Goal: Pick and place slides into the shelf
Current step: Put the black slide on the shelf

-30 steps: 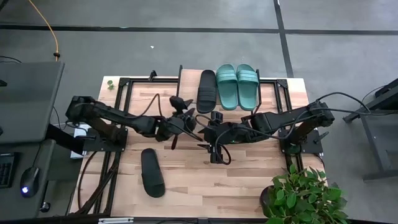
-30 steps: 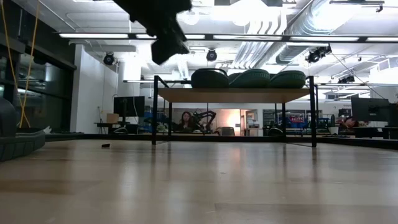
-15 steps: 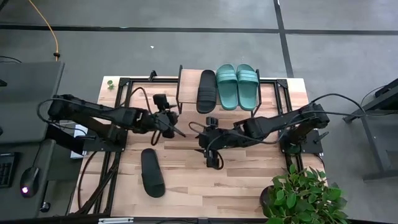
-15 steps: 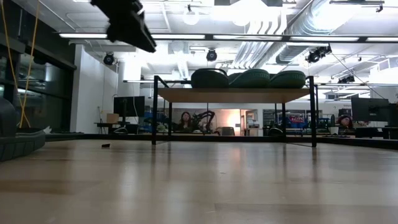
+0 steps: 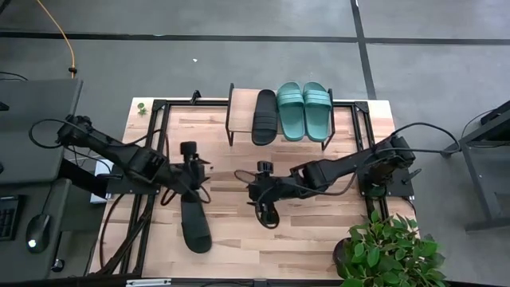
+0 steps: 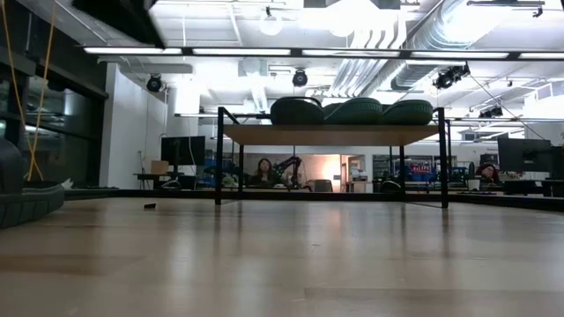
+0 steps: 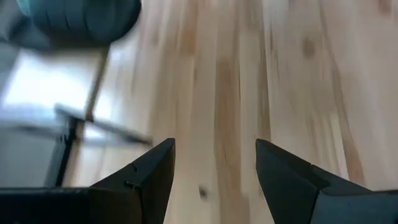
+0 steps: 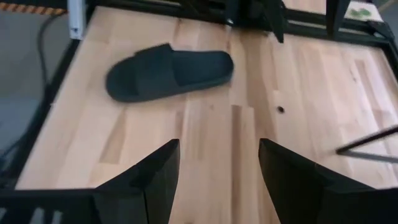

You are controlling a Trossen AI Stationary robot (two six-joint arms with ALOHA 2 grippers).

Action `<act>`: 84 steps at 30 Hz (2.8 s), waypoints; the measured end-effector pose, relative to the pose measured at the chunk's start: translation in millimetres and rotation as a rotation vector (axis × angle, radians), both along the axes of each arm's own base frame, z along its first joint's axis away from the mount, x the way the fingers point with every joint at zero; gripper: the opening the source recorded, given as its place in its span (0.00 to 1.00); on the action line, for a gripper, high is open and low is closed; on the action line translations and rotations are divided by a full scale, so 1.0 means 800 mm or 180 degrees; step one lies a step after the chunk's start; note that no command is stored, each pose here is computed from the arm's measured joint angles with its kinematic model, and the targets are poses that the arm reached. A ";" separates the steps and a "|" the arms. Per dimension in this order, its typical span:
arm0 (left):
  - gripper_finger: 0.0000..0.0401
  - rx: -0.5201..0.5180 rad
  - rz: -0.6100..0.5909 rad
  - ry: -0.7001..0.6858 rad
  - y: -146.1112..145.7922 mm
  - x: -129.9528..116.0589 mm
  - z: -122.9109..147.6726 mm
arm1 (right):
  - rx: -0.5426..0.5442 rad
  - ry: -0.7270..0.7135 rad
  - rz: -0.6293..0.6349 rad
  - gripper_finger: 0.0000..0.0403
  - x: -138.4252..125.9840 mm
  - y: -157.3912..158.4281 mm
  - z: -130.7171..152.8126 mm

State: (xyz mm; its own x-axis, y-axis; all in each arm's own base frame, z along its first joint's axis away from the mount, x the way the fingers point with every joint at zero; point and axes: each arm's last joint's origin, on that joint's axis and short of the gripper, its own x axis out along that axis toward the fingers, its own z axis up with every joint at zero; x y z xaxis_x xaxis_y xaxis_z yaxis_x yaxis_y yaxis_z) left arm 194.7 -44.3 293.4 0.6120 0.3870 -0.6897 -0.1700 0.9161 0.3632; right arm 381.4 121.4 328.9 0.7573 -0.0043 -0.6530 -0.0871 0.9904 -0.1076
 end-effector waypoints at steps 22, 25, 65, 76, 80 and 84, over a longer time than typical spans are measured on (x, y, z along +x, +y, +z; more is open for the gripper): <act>0.52 -0.0638 0.0350 0.0188 -0.026 -0.030 -0.026 | -0.0317 -0.0096 0.0507 0.52 0.018 0.061 -0.041; 0.52 -0.0830 0.0411 0.0204 -0.027 -0.030 -0.026 | -0.0257 -0.0116 0.0423 0.52 0.018 0.061 -0.041; 0.52 -0.2584 -0.0235 0.0608 -0.048 -0.030 -0.134 | -0.0146 -0.0352 0.0400 0.52 0.022 0.063 -0.031; 0.52 -0.2907 -0.0144 0.0542 -0.048 -0.034 -0.157 | 0.0012 -0.0524 0.0337 0.52 0.025 0.066 -0.025; 0.52 -0.2995 -0.0138 0.0514 -0.048 -0.035 -0.163 | 0.0058 -0.0524 0.0305 0.52 0.025 0.066 -0.025; 0.52 -0.3041 -0.0121 0.0481 -0.049 -0.035 -0.164 | 0.0117 -0.0521 0.0260 0.52 0.025 0.066 -0.025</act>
State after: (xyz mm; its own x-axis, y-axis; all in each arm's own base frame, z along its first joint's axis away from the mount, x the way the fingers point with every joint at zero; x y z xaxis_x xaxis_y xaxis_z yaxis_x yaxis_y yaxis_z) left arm 166.9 -83.3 162.4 0.4916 -0.3961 -0.7755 -0.1467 0.8402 -0.5221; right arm 401.3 174.2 309.2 0.8504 0.0832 -0.5195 -0.1518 0.9842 -0.0907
